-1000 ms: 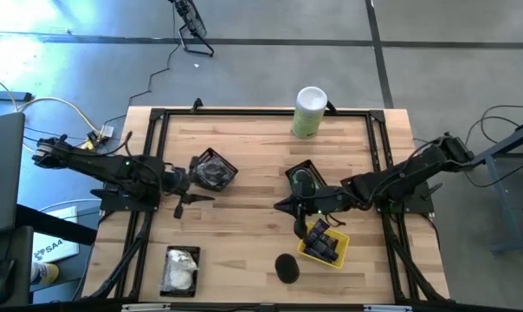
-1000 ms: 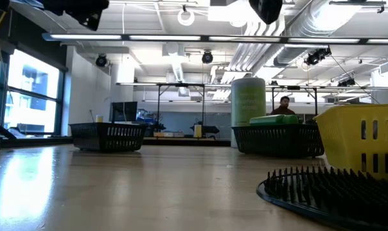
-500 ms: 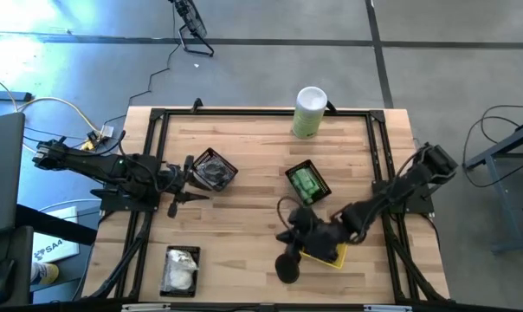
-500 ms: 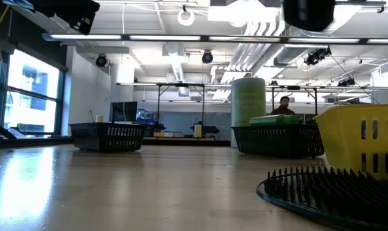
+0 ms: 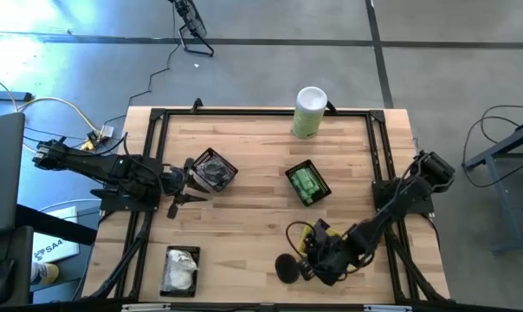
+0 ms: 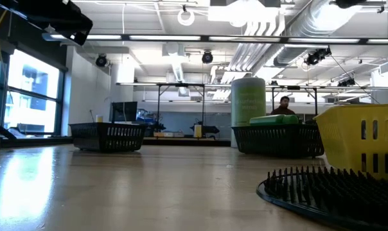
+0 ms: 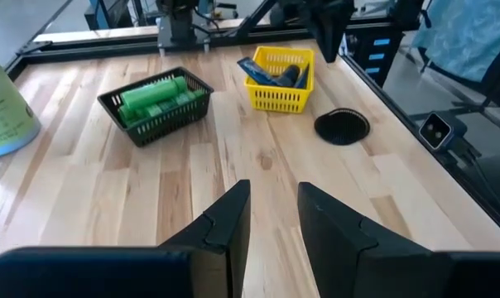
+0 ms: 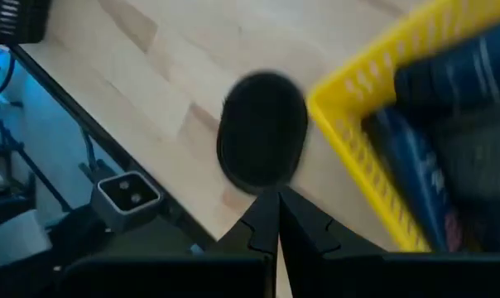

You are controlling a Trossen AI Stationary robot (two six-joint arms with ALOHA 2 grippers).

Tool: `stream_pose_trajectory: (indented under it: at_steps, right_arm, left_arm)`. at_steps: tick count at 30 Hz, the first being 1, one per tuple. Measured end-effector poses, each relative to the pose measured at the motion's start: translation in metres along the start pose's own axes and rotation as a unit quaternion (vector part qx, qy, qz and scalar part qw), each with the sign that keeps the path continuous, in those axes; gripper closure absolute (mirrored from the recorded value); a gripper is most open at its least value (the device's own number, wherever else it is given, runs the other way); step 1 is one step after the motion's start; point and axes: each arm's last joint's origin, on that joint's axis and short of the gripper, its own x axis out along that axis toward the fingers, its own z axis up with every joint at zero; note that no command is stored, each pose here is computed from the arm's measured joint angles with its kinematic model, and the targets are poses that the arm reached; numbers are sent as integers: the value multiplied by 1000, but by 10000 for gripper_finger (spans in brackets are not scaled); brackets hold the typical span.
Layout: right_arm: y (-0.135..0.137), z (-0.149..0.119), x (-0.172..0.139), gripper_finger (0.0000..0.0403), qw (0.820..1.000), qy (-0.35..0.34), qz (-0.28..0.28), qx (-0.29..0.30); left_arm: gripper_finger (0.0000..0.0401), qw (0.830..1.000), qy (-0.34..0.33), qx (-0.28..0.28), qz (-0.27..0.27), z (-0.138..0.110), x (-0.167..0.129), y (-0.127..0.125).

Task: Pick & Place Travel size toiletries
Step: Adjust the yellow bin

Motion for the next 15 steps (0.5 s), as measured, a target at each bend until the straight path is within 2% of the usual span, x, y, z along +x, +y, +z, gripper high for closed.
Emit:
stream_pose_trajectory:
  at_steps: [8,15]
  right_arm:
    - [-13,-28,-8,400,995,30,-42,80]
    - [-3,-43,1,400,991,61,-61,101]
  left_arm:
    - [301,1000,-2,0,1,0,0,0]
    - [301,1000,-2,0,1,0,0,0]
